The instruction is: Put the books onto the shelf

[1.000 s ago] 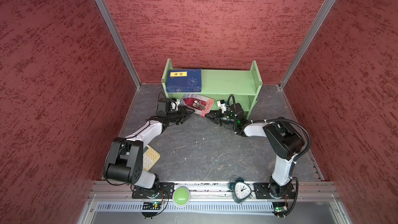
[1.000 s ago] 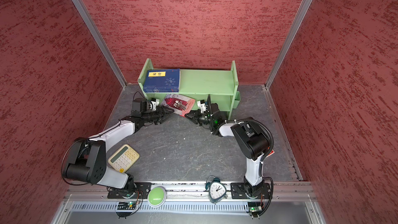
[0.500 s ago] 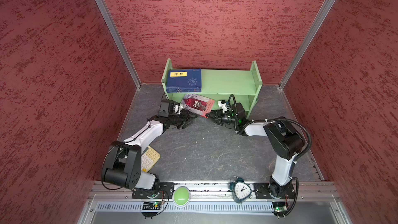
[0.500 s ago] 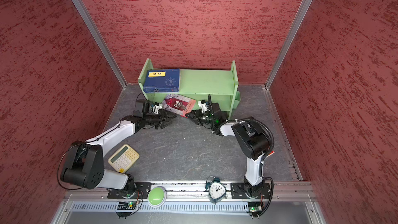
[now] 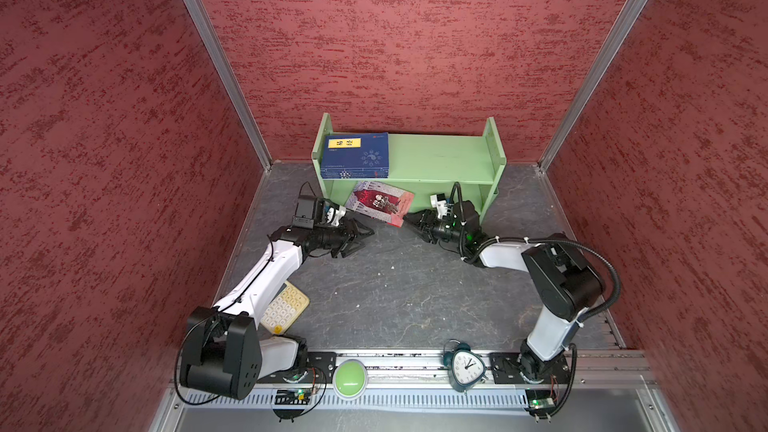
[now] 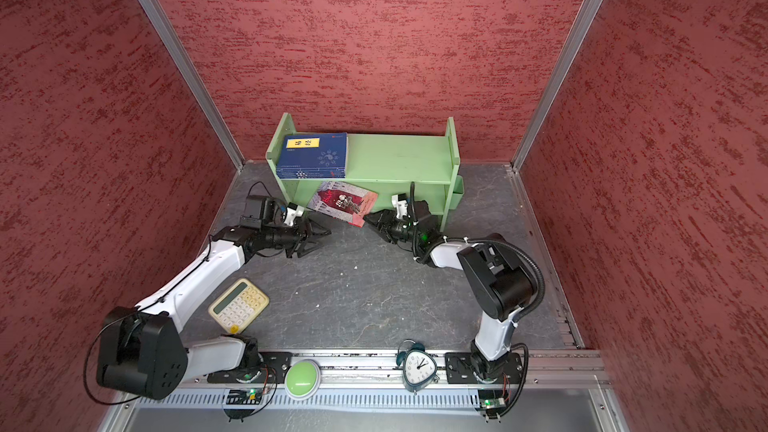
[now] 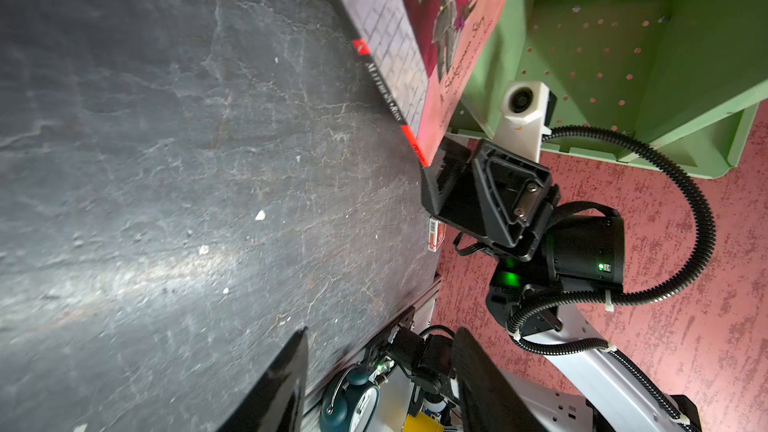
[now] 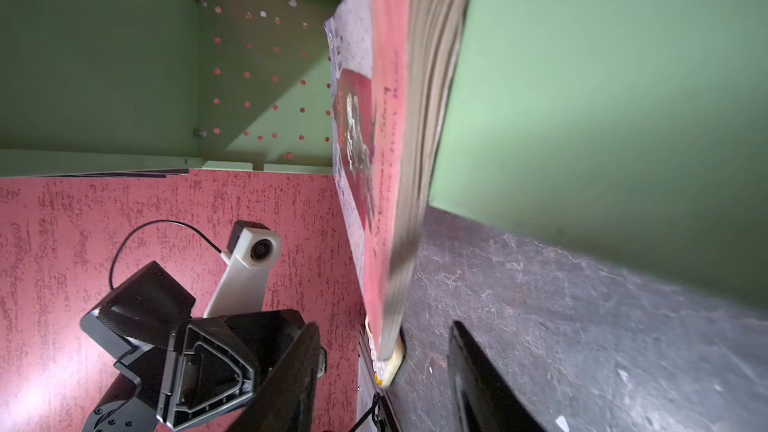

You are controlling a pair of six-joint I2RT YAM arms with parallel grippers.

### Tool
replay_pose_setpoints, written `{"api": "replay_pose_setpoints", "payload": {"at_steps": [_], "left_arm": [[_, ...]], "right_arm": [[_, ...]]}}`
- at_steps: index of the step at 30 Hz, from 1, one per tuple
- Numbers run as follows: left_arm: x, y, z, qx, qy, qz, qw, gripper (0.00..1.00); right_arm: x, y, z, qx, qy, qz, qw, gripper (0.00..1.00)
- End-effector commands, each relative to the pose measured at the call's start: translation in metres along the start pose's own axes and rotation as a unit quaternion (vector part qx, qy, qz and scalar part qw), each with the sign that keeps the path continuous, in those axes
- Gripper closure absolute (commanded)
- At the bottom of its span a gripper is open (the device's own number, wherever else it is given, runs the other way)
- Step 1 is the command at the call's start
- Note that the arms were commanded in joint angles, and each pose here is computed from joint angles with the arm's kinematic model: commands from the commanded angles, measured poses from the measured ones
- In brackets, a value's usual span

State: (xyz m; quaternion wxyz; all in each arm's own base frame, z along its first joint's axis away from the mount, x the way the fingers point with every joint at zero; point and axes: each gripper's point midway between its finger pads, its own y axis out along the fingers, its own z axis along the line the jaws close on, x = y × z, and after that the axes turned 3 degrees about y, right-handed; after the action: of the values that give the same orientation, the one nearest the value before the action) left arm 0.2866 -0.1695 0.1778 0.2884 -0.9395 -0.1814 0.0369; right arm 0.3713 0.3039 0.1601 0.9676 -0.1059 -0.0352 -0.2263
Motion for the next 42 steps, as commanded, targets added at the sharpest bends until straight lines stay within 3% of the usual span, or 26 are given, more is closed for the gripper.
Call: {"api": "replay_pose_setpoints", "payload": {"at_steps": [1, 8, 15, 24, 32, 42], "left_arm": [[-0.008, -0.016, 0.01, 0.029, -0.02, 0.004, 0.999, 0.42], [0.003, -0.035, 0.035, 0.071, -0.069, -0.028, 0.995, 0.41], [0.037, -0.063, 0.043, 0.045, -0.116, -0.089, 0.988, 0.41], [0.079, -0.091, 0.049, -0.019, -0.169, -0.158, 0.973, 0.41], [0.095, -0.101, 0.049, -0.076, -0.202, -0.167, 0.962, 0.41], [0.098, -0.111, 0.055, -0.105, -0.214, -0.17, 0.956, 0.41]], "right_arm": [[0.012, -0.015, 0.022, 0.027, -0.002, -0.045, 0.999, 0.48], [0.001, -0.039, 0.019, 0.009, 0.039, -0.082, 0.996, 0.49], [-0.039, -0.049, 0.026, -0.016, 0.063, -0.122, 0.99, 0.5], [-0.079, -0.014, 0.04, 0.006, 0.078, -0.15, 0.986, 0.5], [-0.07, 0.035, 0.033, 0.029, 0.098, -0.183, 0.978, 0.53], [-0.054, 0.044, 0.035, 0.014, 0.086, -0.232, 0.969, 0.56]]}}
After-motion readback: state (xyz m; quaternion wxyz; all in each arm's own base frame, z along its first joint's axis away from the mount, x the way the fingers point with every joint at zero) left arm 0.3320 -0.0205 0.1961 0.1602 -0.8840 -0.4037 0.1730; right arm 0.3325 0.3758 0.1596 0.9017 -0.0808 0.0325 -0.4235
